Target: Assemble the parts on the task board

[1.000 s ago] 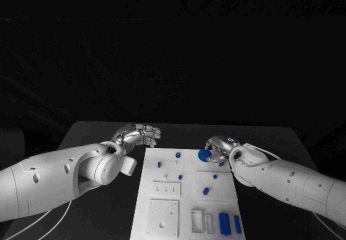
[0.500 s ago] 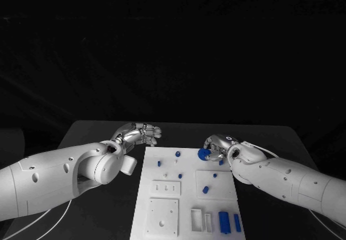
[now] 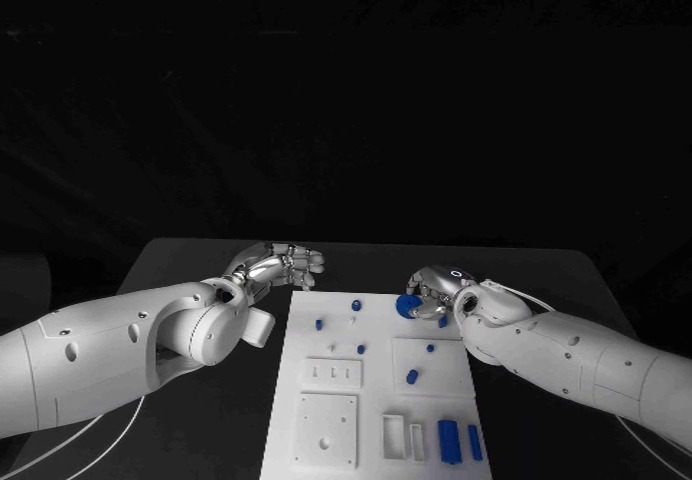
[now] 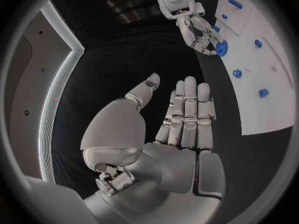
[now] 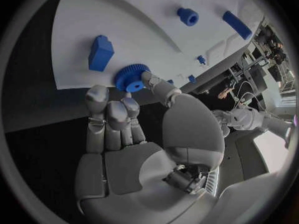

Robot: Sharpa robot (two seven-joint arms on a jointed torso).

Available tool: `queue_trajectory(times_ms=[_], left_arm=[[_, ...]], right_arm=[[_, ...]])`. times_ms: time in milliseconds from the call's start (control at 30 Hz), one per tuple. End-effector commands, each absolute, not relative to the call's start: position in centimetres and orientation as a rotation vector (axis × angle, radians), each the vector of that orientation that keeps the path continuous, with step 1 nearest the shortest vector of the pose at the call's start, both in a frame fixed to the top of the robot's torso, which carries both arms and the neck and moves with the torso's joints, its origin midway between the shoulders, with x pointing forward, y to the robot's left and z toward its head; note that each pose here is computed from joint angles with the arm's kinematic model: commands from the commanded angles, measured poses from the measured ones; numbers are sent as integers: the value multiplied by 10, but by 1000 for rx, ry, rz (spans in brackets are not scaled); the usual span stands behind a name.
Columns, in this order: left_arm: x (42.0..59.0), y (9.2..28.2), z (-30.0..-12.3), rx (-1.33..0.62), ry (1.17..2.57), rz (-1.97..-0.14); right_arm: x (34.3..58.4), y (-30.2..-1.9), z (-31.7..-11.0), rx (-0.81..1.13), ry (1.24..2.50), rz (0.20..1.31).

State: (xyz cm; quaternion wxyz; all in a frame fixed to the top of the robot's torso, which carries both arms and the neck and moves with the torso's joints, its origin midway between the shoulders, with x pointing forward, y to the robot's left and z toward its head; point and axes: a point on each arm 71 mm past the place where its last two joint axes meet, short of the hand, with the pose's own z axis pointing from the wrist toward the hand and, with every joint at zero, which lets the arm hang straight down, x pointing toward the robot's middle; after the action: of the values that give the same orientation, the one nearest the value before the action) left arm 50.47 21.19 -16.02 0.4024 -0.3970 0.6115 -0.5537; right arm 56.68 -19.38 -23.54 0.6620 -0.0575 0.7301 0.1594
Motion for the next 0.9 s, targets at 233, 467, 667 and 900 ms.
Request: queue_trajectory(times_ms=[233,467,667,900], left_arm=[[504,209,-159,-987,1552,-1417],[504,209,-159,-986,1551,-1418],[504,209,-159,-986,1551,-1419],[504,210,-158,-986,1550,-1418]], right_arm=[[562,-199,-255,-220,1773,262],[560,-197,-255,-240,1773,250],[560,-196,-253,-236,1751,260],[556,-190,-246,-241,1667,288]])
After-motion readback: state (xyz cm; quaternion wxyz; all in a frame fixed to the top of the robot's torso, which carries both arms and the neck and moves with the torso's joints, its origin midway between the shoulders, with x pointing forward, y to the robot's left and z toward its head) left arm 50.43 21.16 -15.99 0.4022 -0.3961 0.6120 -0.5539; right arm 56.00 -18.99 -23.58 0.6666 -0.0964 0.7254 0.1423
